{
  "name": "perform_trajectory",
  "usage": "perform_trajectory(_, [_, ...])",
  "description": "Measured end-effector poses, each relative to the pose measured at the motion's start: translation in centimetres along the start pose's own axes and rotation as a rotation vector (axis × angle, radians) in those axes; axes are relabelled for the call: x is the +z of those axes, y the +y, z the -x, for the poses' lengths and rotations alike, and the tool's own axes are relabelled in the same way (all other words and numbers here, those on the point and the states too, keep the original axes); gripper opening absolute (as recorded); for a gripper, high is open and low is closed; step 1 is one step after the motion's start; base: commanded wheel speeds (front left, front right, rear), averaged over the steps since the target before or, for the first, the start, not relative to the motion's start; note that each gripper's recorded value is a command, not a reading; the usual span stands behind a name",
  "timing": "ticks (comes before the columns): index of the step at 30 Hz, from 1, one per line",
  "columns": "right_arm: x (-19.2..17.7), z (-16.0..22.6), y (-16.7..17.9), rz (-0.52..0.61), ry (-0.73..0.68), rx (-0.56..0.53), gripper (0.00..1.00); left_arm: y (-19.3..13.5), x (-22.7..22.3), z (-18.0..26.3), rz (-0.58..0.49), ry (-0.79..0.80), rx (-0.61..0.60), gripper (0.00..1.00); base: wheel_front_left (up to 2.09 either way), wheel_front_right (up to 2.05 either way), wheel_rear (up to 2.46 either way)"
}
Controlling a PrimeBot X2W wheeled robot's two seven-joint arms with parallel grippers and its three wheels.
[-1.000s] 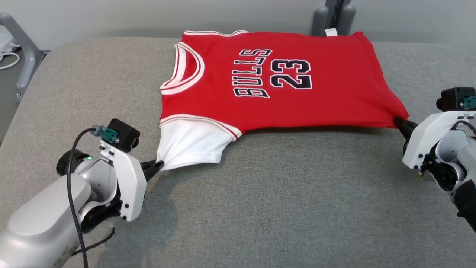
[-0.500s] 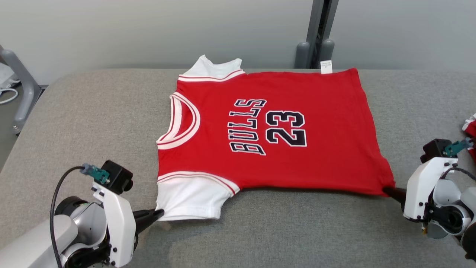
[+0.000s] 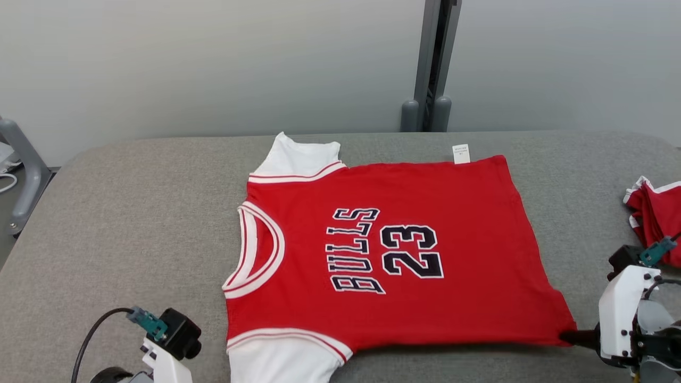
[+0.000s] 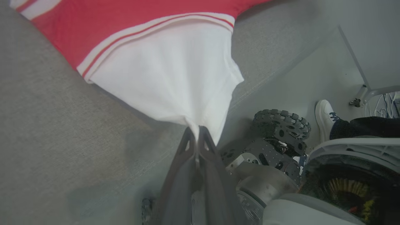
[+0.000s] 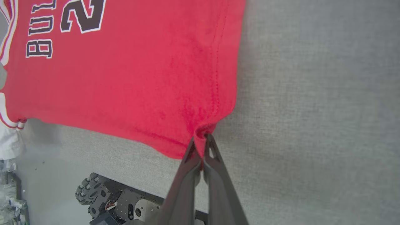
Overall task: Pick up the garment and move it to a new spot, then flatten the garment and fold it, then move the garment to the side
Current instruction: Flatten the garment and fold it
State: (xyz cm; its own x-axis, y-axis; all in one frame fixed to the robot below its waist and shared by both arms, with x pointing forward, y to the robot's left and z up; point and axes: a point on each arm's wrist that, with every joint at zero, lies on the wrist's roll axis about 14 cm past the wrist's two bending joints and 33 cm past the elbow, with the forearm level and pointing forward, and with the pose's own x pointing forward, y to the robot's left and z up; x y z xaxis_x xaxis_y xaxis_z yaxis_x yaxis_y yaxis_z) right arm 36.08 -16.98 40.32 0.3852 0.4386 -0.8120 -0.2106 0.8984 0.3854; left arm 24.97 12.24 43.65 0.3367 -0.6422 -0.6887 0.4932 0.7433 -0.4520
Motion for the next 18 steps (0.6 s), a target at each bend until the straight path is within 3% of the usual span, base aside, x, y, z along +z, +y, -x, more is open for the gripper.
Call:
perform_trajectory(11, [-4.9, 1.3, -1.1, -0.027, 0.152, 0.007, 0.00, -3.7, -3.4, 1.3, 0.011, 0.126, -0.091, 0.00, 0.00, 0.00, 0.00])
perform_trajectory(18, [-4.8, 1.3, -0.7, -0.036, 0.145, 0.030, 0.00, -4.1, -3.1, 1.2, 0.021, 0.127, -0.101, 0.00, 0.00, 0.00, 0.00])
